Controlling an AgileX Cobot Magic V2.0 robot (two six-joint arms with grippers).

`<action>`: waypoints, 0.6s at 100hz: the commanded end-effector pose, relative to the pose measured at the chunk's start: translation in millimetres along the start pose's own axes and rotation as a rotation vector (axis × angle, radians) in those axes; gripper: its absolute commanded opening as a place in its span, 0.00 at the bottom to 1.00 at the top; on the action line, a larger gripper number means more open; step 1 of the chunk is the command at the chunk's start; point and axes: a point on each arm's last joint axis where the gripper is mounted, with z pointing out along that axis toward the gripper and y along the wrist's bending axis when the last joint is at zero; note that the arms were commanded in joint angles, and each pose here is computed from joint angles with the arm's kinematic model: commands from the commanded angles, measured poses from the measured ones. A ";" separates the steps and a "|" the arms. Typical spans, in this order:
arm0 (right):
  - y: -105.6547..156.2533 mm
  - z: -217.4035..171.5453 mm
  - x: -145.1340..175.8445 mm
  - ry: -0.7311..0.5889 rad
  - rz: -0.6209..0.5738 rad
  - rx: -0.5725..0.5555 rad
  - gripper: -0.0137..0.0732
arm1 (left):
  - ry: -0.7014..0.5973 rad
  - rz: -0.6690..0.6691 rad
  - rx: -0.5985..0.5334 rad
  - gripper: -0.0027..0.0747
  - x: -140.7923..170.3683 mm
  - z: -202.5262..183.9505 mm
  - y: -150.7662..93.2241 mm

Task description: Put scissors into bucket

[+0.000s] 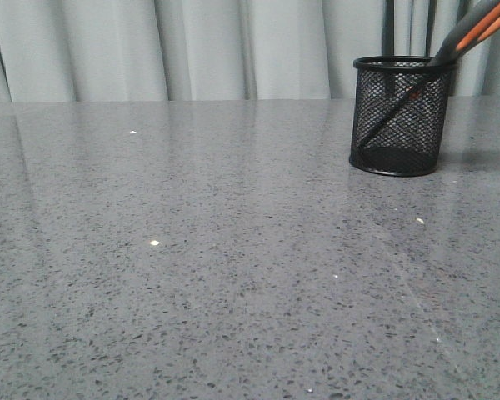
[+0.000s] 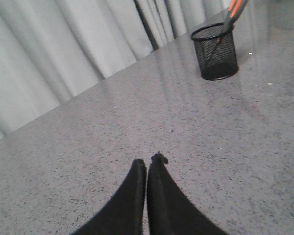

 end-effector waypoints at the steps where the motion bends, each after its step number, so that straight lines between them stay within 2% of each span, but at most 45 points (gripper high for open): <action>1: -1.5 -0.5 -11.5 -0.073 -0.003 0.014 0.10 | -0.154 -0.056 -0.083 0.01 -4.8 0.8 -2.2; 17: -1.4 -0.5 -11.5 -0.073 -0.001 0.013 0.10 | -0.264 -0.241 -0.252 0.01 20.6 21.1 -8.3; 29: -1.4 -0.5 -11.5 -0.073 -0.001 0.013 0.10 | -0.257 -0.382 -0.395 0.01 48.5 30.8 -7.1; 41: -1.4 -0.5 -11.5 -0.073 -0.001 0.013 0.10 | -0.190 -0.393 -0.478 0.01 71.6 36.1 -7.7; 51: -1.4 -0.5 -11.5 -0.073 -0.001 0.013 0.10 | -0.134 -0.407 -0.482 0.01 85.0 39.4 -10.5; 60: -1.4 -0.5 -11.5 -0.073 -0.001 0.013 0.10 | -0.062 -0.353 -0.477 0.01 89.9 40.2 -12.0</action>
